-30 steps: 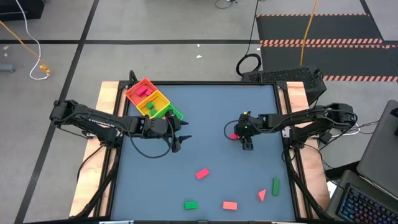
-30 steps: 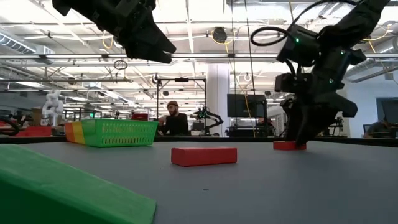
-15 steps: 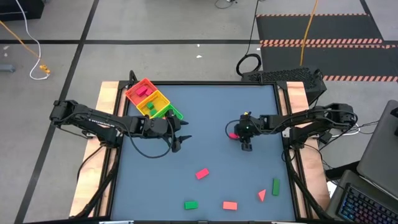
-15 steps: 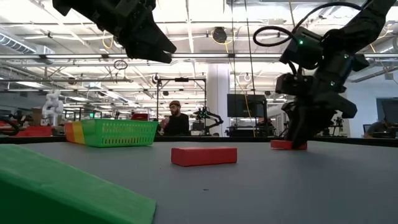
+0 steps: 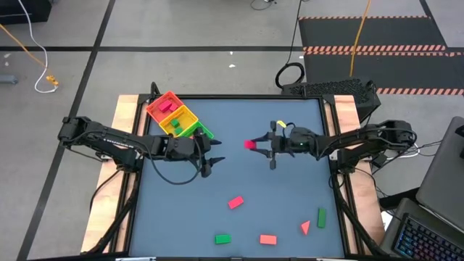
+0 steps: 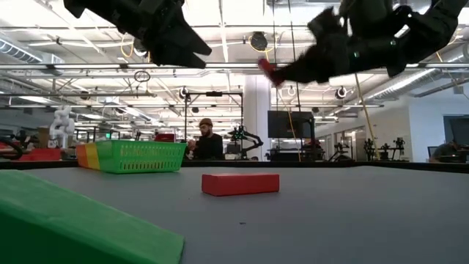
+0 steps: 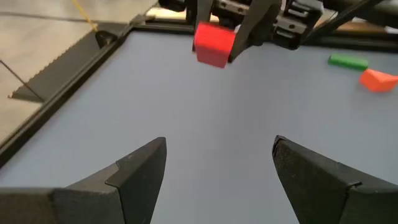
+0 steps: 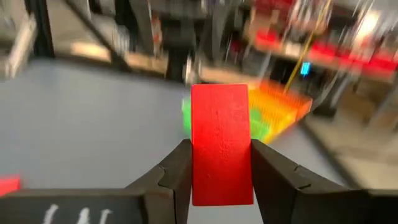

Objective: Sort & place blocks by color
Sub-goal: Put the red block into the orange basket

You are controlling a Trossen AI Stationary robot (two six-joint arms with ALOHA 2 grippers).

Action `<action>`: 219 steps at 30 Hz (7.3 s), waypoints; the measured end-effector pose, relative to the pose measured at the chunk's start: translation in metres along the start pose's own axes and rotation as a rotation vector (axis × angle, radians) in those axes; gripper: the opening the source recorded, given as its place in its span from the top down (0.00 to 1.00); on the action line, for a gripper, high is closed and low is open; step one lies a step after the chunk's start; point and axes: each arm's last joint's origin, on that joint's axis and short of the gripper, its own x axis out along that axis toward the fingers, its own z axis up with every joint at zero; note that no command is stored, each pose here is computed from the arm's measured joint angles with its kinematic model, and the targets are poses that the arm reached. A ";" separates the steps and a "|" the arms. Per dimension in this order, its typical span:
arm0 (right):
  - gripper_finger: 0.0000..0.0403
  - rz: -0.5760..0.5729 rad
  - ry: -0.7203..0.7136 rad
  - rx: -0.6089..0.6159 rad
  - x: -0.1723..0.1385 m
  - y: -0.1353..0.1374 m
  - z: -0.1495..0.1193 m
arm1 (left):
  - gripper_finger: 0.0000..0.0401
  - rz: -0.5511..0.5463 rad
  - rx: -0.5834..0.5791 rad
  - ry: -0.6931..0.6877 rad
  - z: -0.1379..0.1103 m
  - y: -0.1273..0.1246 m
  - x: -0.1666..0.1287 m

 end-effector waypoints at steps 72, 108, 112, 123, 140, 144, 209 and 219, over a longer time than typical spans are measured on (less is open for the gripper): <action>0.59 0.024 -0.206 -0.009 0.011 0.013 0.026 | 0.68 0.023 0.234 -0.489 0.017 -0.020 0.068; 0.57 0.018 -0.111 0.014 0.011 0.009 0.015 | 0.68 1.047 -0.246 0.275 -0.012 0.158 -0.045; 0.57 0.015 -0.112 0.015 0.011 0.009 0.015 | 0.64 1.097 -0.334 0.359 -0.025 0.186 -0.052; 0.57 -0.008 -0.108 0.015 0.011 0.008 0.015 | 0.58 1.120 -0.466 0.492 -0.050 0.217 -0.060; 0.57 -0.008 -0.108 0.016 0.011 0.008 0.015 | 0.21 1.073 -0.452 0.503 -0.048 0.204 -0.053; 0.57 -0.010 -0.107 0.016 0.011 0.008 0.015 | 0.20 0.977 -0.425 0.460 -0.041 0.189 -0.043; 0.57 0.171 0.166 0.455 -0.003 0.096 0.006 | 0.42 0.011 -0.203 0.401 -0.072 -0.165 0.103; 0.57 0.171 0.173 0.454 -0.003 0.096 0.005 | 0.42 0.014 -0.233 0.449 -0.090 -0.171 0.109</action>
